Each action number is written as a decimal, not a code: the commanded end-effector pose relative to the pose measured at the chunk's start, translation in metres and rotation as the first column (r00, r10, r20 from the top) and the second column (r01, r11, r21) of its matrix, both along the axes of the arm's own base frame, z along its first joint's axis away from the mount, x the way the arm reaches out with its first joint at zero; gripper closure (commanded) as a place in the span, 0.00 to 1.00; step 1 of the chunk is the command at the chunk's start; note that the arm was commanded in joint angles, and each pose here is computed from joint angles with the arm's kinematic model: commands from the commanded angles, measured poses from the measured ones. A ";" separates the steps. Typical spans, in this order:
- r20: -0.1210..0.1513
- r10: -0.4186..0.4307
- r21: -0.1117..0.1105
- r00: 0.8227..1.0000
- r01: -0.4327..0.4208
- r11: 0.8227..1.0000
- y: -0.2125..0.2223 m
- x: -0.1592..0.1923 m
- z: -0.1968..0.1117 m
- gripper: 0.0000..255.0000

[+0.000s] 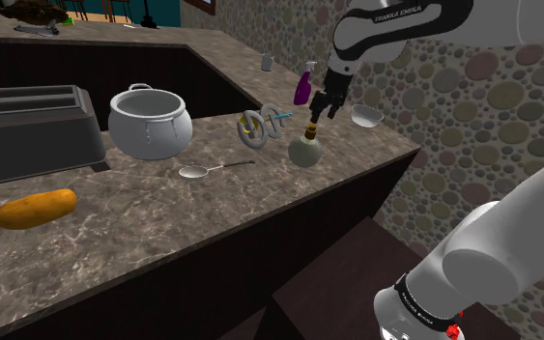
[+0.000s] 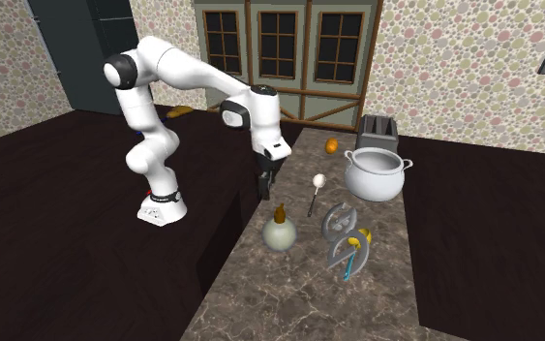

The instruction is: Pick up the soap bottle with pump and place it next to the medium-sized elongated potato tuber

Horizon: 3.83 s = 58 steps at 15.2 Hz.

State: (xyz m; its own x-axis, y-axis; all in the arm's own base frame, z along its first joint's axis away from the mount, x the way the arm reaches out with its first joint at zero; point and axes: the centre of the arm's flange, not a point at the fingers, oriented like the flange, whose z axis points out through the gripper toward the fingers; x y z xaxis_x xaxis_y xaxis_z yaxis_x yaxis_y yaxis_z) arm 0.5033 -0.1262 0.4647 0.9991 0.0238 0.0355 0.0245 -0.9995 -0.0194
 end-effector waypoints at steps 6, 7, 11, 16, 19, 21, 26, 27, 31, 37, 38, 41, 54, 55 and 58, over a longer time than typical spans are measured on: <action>-0.026 -0.019 0.016 0.999 0.019 1.000 -0.023 0.045 -0.054 0.00; -0.026 -0.019 0.016 0.999 0.019 1.000 -0.023 0.045 -0.060 0.00; -0.026 -0.019 0.016 0.999 0.019 1.000 -0.022 0.045 -0.081 0.00; -0.026 -0.019 0.016 0.999 0.019 1.000 -0.022 0.045 -0.084 0.00; -0.026 -0.019 0.016 0.999 0.019 1.000 -0.022 0.045 -0.084 0.00; -0.026 -0.019 0.016 0.999 0.019 1.000 -0.022 0.045 -0.084 1.00; -0.026 -0.019 0.016 0.999 0.019 1.000 -0.022 0.045 -0.084 1.00; -0.026 -0.019 0.016 0.999 0.019 1.000 -0.022 0.045 -0.084 1.00; -0.026 -0.019 0.016 0.999 0.019 1.000 -0.022 0.045 -0.079 1.00; -0.026 -0.019 0.016 0.999 0.019 1.000 -0.022 0.045 -0.047 1.00; -0.026 -0.019 0.016 0.999 0.019 1.000 -0.022 0.045 -0.042 1.00; -0.026 -0.019 0.016 0.999 0.019 1.000 -0.022 0.045 -0.026 1.00; -0.026 -0.019 0.016 0.999 0.019 1.000 -0.022 0.045 0.043 1.00; -0.026 -0.019 0.016 0.999 0.019 1.000 -0.022 0.045 0.048 1.00; -0.026 -0.019 0.016 0.999 0.019 1.000 -0.022 0.045 0.064 1.00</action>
State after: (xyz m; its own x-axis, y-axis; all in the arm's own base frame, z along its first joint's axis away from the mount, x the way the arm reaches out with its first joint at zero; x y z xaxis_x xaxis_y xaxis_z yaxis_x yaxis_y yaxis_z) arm 0.5481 -0.1481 0.5238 0.9999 0.0044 0.0099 0.0048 -0.9993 -0.0361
